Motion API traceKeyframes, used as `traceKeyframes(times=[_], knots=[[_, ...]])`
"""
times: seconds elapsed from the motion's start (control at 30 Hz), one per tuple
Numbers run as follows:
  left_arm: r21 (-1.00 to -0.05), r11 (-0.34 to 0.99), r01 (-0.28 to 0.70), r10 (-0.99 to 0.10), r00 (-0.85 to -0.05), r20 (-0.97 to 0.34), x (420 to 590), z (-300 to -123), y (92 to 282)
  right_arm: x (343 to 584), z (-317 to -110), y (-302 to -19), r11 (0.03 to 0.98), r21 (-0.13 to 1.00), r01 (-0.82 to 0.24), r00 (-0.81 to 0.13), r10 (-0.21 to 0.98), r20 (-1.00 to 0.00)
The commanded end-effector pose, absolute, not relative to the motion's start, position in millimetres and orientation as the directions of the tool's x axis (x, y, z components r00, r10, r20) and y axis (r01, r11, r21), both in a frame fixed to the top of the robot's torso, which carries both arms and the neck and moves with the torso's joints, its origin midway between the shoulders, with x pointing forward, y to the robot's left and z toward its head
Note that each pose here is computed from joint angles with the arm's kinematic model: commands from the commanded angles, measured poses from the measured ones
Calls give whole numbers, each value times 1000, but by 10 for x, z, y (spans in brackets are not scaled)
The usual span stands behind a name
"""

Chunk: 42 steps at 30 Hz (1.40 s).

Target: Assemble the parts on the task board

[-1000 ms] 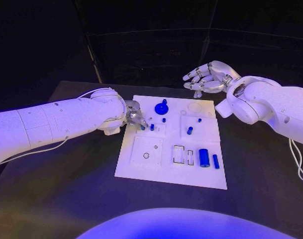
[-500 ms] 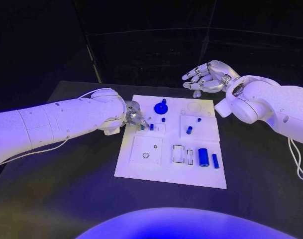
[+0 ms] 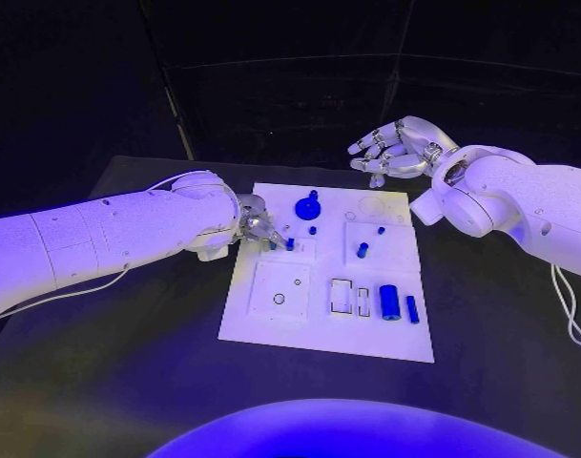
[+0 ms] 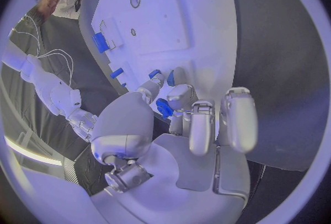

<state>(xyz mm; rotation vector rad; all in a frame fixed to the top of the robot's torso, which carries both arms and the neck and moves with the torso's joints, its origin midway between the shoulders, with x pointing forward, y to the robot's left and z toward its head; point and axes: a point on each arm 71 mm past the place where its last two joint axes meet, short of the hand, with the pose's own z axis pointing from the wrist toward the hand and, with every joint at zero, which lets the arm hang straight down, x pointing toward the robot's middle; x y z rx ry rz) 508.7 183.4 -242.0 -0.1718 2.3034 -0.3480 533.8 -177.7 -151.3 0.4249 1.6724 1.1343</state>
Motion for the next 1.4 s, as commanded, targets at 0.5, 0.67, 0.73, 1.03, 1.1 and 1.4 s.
traceKeyframes(times=[0.5, 0.67, 0.73, 1.03, 1.1, 1.4], knots=[[-428, 903, -24, -359, -590, -724, 5073, -2156, 1873, 5350, -1528, -1783, 495, 836, -235, -416, 726, -547], [-451, 892, -18, -376, -581, -722, 5075, -2081, 1872, 5357, -1535, -1796, 501, 835, -230, -415, 725, -549], [-464, 886, -10, -386, -571, -724, 5080, -2045, 1873, 5359, -1537, -1801, 502, 834, -229, -415, 725, -550], [-630, 759, 167, -492, -487, -721, 5211, -1855, 1672, 5367, -1538, -1795, 502, 834, -230, -410, 727, -551], [-643, 724, 248, -498, -456, -737, 5233, -1841, 1604, 5367, -1537, -1785, 501, 834, -232, -410, 727, -551], [-541, 645, 539, -403, -362, -841, 5239, -1904, 1338, 5364, -1531, -1767, 497, 834, -239, -408, 728, -551]])
